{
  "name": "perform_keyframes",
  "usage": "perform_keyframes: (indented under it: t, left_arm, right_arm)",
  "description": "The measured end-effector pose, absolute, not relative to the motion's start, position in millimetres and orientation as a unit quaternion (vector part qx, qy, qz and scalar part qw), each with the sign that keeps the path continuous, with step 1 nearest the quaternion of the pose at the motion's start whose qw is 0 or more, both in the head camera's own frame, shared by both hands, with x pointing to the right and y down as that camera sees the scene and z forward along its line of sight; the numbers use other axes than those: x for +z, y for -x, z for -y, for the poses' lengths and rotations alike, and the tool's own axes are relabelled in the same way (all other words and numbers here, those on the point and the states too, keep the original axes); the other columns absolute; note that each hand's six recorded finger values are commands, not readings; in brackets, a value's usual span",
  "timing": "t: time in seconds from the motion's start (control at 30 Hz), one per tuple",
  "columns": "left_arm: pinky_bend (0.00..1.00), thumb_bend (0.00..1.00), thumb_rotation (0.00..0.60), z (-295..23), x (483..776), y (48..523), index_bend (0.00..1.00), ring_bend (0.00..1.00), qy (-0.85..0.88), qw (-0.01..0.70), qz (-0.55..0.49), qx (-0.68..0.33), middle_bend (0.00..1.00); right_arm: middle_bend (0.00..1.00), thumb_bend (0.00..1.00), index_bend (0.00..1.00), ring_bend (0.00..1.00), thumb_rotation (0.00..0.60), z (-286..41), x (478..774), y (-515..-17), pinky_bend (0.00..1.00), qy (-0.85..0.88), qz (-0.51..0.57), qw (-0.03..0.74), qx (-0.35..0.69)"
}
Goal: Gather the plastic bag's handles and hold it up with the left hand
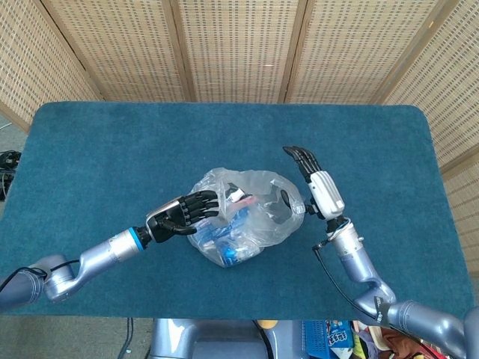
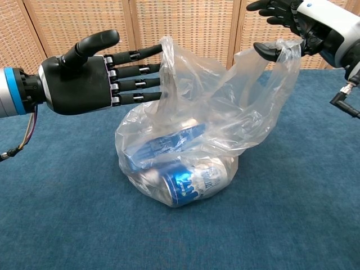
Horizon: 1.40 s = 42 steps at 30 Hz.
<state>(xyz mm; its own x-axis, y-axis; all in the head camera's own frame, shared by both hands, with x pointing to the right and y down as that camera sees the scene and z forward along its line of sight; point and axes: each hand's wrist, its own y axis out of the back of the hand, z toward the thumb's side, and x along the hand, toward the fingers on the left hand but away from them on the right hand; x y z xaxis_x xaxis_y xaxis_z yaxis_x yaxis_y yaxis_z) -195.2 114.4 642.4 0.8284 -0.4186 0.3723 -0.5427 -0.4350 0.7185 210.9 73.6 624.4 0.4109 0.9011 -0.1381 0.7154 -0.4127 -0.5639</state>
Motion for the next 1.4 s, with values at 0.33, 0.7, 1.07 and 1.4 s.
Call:
perform_keyframes:
  t: [0.33, 0.7, 1.07, 1.4]
  left_arm:
    - [0.08, 0.09, 0.6, -112.5, 649.3, 177.7, 0.13, 0.07, -0.83, 0.485, 0.267, 0.07, 0.06]
    - [0.09, 0.08, 0.6, -101.4, 650.0, 141.2, 0.15, 0.08, -0.811, 0.527, 0.253, 0.01, 0.1]
    - [0.44, 0.1, 0.6, -97.1, 651.3, 152.4, 0.55, 0.42, -0.804, 0.534, 0.261, -0.023, 0.56]
    - [0.18, 0.09, 0.6, -95.3, 668.7, 224.8, 0.1, 0.1, -0.818, 0.505, 0.273, 0.009, 0.08]
  right_arm:
    - [0.12, 0.51, 0.0, 0.0, 0.6, -77.2, 618.3, -202.5, 0.0, 0.819, 0.488, 0.219, 0.206]
    - [0.12, 0.51, 0.0, 0.0, 0.6, -80.9, 613.5, -199.7, 0.0, 0.82, 0.482, 0.226, 0.209]
    - [0.12, 0.51, 0.0, 0.0, 0.6, -78.5, 618.0, -209.9, 0.0, 0.814, 0.488, 0.226, 0.222]
    - [0.12, 0.51, 0.0, 0.0, 0.6, -79.9, 620.7, -209.9, 0.0, 0.814, 0.484, 0.228, 0.224]
